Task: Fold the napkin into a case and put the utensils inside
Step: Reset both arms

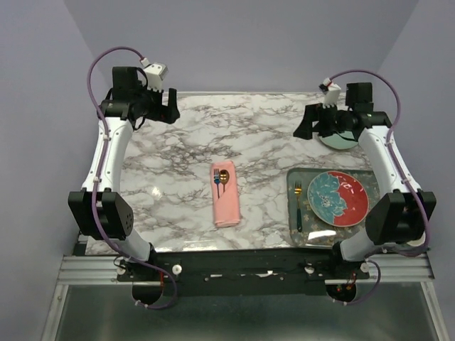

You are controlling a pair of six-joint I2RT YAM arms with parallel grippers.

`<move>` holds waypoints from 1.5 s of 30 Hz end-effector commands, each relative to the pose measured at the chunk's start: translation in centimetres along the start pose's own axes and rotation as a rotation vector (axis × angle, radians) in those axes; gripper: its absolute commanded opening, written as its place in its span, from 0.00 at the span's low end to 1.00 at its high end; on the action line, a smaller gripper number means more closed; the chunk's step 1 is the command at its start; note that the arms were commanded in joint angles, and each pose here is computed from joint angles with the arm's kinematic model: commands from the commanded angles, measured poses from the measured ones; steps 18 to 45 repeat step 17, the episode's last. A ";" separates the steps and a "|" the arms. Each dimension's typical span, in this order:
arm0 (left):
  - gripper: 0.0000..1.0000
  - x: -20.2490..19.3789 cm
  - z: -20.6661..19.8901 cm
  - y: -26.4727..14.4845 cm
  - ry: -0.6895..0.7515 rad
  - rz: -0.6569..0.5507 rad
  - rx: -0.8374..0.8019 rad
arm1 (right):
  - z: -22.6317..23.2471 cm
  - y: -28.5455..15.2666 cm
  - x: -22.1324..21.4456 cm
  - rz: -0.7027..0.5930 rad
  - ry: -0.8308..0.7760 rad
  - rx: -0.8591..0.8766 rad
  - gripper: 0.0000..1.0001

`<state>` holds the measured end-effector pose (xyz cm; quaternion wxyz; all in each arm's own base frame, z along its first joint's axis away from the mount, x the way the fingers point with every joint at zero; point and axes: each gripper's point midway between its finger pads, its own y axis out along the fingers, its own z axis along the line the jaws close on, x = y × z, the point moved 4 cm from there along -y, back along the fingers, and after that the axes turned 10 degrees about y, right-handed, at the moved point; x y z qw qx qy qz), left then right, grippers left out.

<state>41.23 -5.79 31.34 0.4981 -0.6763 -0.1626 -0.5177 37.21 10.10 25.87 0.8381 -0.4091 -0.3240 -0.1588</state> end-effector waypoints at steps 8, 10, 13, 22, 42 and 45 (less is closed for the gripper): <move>0.99 -13.4 -1.8 -1.4 -0.095 0.364 0.178 | -4.1 -5.0 -9.3 -0.091 0.060 -0.357 1.00; 0.99 -13.9 -2.5 -2.0 -0.068 0.352 0.180 | -4.1 -5.6 -10.8 -0.091 0.036 -0.383 1.00; 0.99 -13.6 -3.8 -2.2 0.012 0.322 0.183 | -3.8 -6.6 -11.8 -0.111 0.003 -0.398 1.00; 0.99 -12.8 -4.9 -2.5 0.060 0.291 0.215 | -3.1 -7.7 -12.1 -0.157 -0.031 -0.407 1.00; 0.99 -12.8 -4.9 -2.5 0.060 0.291 0.215 | -3.1 -7.7 -12.1 -0.157 -0.031 -0.407 1.00; 0.99 -12.8 -4.9 -2.5 0.060 0.291 0.215 | -3.1 -7.7 -12.1 -0.157 -0.031 -0.407 1.00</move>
